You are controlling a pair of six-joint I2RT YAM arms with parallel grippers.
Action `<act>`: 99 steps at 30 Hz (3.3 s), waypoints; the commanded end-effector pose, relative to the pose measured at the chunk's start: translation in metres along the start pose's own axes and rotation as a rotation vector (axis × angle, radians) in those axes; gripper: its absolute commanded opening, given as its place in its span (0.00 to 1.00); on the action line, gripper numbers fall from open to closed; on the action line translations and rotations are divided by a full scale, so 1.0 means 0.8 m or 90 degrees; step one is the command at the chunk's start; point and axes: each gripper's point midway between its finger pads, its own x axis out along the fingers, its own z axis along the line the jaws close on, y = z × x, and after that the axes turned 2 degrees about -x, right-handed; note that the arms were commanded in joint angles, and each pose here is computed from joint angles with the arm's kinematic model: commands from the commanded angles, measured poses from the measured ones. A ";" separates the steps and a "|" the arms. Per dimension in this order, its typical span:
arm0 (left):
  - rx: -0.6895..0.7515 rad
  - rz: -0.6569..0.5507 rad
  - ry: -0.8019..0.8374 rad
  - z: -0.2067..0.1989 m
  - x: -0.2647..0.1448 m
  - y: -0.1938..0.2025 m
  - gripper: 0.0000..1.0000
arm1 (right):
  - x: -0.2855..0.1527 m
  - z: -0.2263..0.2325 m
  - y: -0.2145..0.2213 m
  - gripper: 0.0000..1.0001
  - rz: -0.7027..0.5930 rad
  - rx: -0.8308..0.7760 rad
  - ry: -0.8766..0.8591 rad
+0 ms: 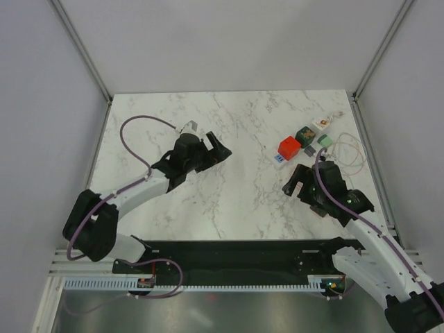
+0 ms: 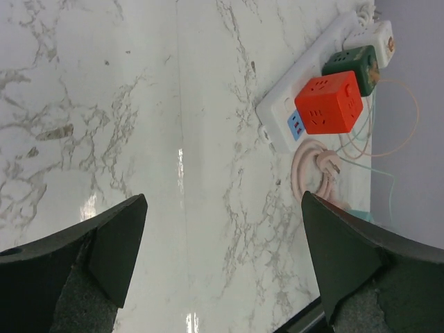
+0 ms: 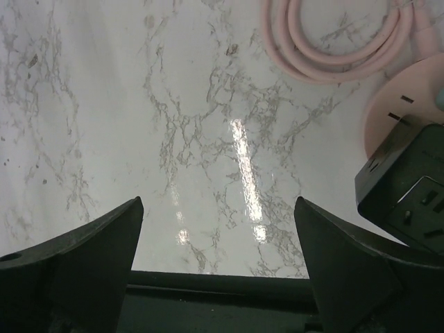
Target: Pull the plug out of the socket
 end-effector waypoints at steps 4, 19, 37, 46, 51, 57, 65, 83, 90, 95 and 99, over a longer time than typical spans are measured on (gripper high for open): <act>0.148 -0.070 0.178 -0.070 0.067 -0.032 1.00 | -0.014 -0.025 -0.013 0.98 0.038 -0.063 0.113; 0.494 -0.090 0.260 -0.149 0.192 -0.021 1.00 | -0.034 -0.024 -0.048 0.98 -0.029 -0.084 0.126; 0.567 0.111 0.385 -0.159 0.229 0.065 0.89 | -0.033 -0.028 -0.068 0.98 -0.056 -0.080 0.171; 0.688 0.185 0.280 -0.125 0.240 0.119 0.95 | -0.050 -0.030 -0.064 0.98 -0.086 -0.051 0.144; 0.701 0.218 0.229 -0.110 0.259 0.131 0.95 | -0.064 -0.022 -0.068 0.98 -0.105 -0.034 0.112; 0.700 0.221 0.191 -0.105 0.275 0.133 0.92 | -0.071 -0.021 -0.073 0.98 -0.124 -0.028 0.107; 0.727 0.229 0.150 -0.100 0.279 0.141 0.89 | -0.067 -0.024 -0.073 0.98 -0.117 -0.037 0.121; 0.690 0.299 0.144 -0.084 0.271 0.167 0.73 | -0.061 -0.017 -0.062 0.98 -0.083 -0.055 0.100; 0.692 0.302 0.131 -0.076 0.266 0.165 0.12 | -0.043 -0.004 -0.044 0.98 -0.037 -0.078 0.055; 0.668 0.323 0.118 -0.058 0.231 0.170 0.02 | -0.028 -0.001 -0.020 0.98 0.030 -0.130 0.030; 0.652 0.312 0.118 -0.042 0.197 0.171 0.02 | -0.019 0.016 -0.005 0.98 0.066 -0.137 -0.025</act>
